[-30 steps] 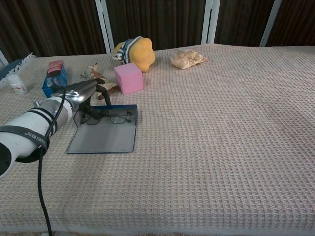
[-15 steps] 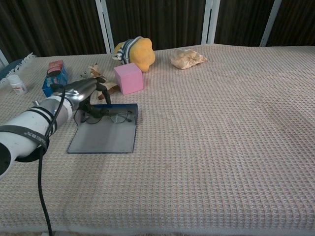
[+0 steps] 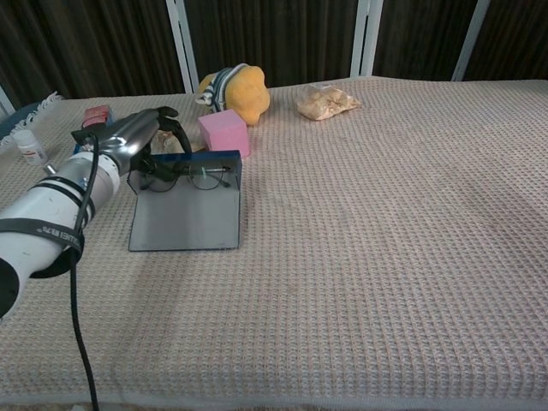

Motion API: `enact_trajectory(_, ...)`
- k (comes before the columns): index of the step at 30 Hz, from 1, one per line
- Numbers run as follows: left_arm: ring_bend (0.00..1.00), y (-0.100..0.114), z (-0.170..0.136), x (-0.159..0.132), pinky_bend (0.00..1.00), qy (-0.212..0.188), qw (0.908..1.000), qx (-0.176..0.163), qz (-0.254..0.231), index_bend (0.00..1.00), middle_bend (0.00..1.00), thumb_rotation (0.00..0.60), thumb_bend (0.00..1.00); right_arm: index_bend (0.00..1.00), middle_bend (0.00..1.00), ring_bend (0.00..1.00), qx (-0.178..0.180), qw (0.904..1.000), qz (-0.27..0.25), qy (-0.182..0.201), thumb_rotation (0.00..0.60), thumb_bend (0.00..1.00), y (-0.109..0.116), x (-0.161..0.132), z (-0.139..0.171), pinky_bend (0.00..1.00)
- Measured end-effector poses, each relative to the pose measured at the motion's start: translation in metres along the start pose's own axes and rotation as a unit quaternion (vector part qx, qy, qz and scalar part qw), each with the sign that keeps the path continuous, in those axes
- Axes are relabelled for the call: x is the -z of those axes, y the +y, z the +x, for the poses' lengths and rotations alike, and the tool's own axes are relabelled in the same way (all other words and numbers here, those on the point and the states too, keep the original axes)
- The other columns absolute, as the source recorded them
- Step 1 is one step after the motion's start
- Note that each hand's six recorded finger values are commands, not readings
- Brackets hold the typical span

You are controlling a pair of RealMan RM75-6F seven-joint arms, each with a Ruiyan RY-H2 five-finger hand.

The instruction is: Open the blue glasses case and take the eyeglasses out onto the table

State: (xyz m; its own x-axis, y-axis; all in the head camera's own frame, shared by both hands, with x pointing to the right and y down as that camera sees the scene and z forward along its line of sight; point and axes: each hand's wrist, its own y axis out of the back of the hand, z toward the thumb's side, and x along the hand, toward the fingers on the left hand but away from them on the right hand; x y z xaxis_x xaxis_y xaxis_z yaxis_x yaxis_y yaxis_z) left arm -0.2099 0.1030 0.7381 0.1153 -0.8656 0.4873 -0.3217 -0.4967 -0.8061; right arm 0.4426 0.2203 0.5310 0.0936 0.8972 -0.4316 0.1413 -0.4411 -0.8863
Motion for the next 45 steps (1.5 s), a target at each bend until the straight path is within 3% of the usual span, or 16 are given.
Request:
enact_trajectory(5, 0.00, 0.009, -0.001, -0.001, 0.08, -0.006, 0.9993, -0.032, -0.020, 0.50, 0.05, 0.600, 0.44, 0.00, 0.00, 0.00, 0.000, 1.0000, 0.000, 0.000, 0.600, 0.20, 0.000, 0.000, 0.000, 0.00)
enact_trajectory(15, 0.00, 0.009, -0.004, 0.003, 0.08, -0.012, 0.9974, -0.058, -0.040, 0.51, 0.05, 0.600, 0.44, 0.00, 0.00, 0.00, -0.001, 1.0000, -0.002, 0.000, 0.600, 0.20, 0.000, 0.000, 0.000, 0.00)
enact_trajectory(30, 0.00, -0.003, -0.002, 0.017, 0.08, 0.000, 0.9986, -0.045, -0.026, 0.51, 0.05, 0.600, 0.44, 0.00, 0.00, 0.00, 0.001, 1.0000, -0.004, 0.001, 0.600, 0.20, 0.001, 0.000, 0.001, 0.00)
enact_trajectory(40, 0.00, 0.011, 0.008, 0.025, 0.08, 0.007, 0.9976, -0.063, -0.029, 0.51, 0.05, 0.600, 0.44, 0.00, 0.00, 0.00, 0.000, 1.0000, -0.003, 0.001, 0.600, 0.20, 0.001, 0.000, 0.001, 0.00)
enact_trajectory(45, 0.00, 0.026, 0.021, 0.041, 0.08, 0.029, 0.9959, -0.083, -0.021, 0.50, 0.06, 0.600, 0.44, 0.00, 0.00, 0.00, 0.001, 1.0000, -0.002, 0.001, 0.600, 0.20, 0.001, 0.000, 0.001, 0.00)
